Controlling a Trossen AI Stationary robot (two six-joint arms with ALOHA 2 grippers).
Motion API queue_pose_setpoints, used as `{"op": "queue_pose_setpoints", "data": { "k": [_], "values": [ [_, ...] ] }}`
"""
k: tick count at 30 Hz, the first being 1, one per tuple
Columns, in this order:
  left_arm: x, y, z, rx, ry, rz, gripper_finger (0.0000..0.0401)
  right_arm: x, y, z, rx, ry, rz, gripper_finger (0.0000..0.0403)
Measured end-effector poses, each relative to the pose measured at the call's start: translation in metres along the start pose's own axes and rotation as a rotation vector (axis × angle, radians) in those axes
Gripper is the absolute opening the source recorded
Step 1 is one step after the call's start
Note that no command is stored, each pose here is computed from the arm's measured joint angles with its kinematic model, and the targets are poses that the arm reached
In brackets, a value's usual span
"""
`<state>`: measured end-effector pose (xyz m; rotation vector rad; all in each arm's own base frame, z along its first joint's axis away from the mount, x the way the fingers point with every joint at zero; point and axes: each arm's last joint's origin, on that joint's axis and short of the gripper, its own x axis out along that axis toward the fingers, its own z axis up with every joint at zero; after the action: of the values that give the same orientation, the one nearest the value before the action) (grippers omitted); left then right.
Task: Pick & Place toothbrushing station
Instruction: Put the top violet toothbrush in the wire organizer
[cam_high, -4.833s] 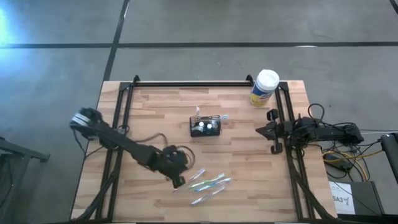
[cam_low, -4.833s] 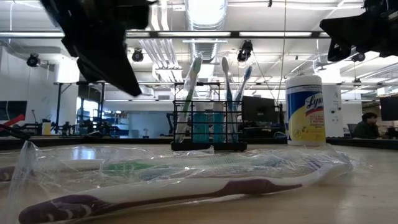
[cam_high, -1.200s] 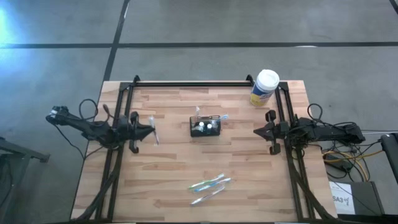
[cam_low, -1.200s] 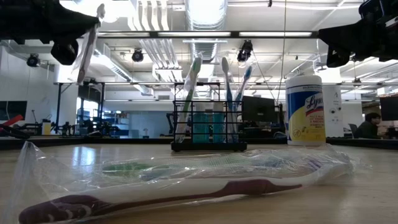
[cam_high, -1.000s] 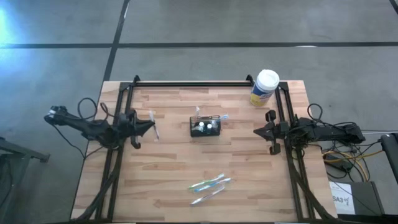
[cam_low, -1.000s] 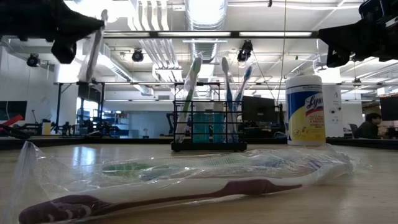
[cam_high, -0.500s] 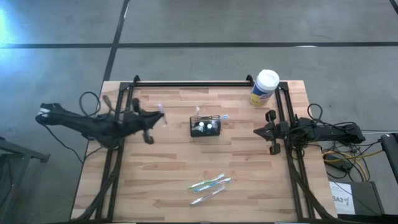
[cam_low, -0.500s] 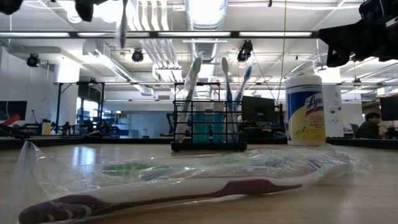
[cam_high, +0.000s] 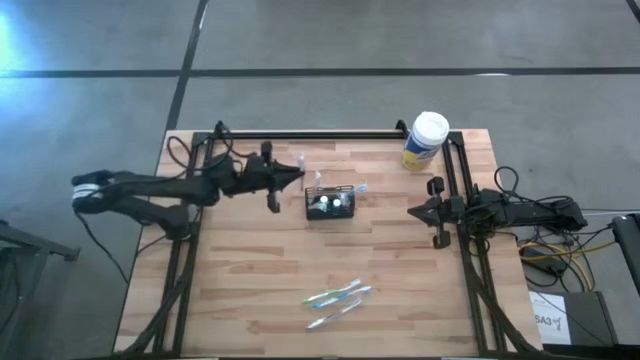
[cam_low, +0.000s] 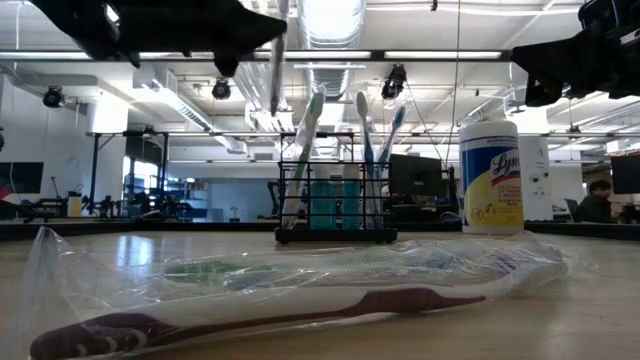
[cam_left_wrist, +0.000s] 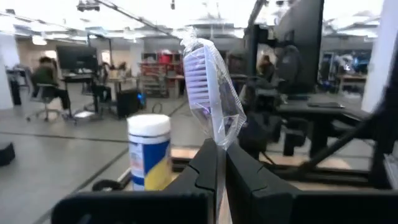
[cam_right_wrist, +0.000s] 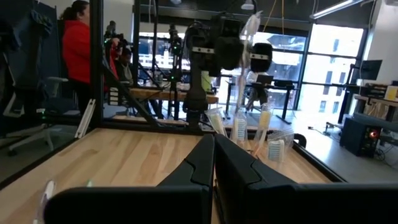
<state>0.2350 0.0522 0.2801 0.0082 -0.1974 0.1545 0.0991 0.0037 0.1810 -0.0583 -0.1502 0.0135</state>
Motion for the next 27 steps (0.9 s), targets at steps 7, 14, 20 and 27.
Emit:
{"op": "queue_pose_setpoints", "data": {
  "k": [7,14,20,27],
  "values": [
    [0.019,0.007,-0.035,0.027,0.056,0.007,0.0011,0.0,0.0,0.0,-0.016,0.0,0.0,0.0008],
    [0.028,0.009,-0.051,0.057,0.042,-0.045,0.0011,0.0,0.0,-0.001,-0.034,0.007,0.001,0.0008],
    [0.03,0.015,-0.065,0.057,0.077,-0.023,0.0011,0.0,0.0,-0.001,-0.042,0.008,0.001,0.0008],
    [0.035,0.018,-0.083,0.045,0.083,-0.008,0.0011,0.0,0.0,-0.001,-0.048,0.015,0.001,0.0008]
  ]
}}
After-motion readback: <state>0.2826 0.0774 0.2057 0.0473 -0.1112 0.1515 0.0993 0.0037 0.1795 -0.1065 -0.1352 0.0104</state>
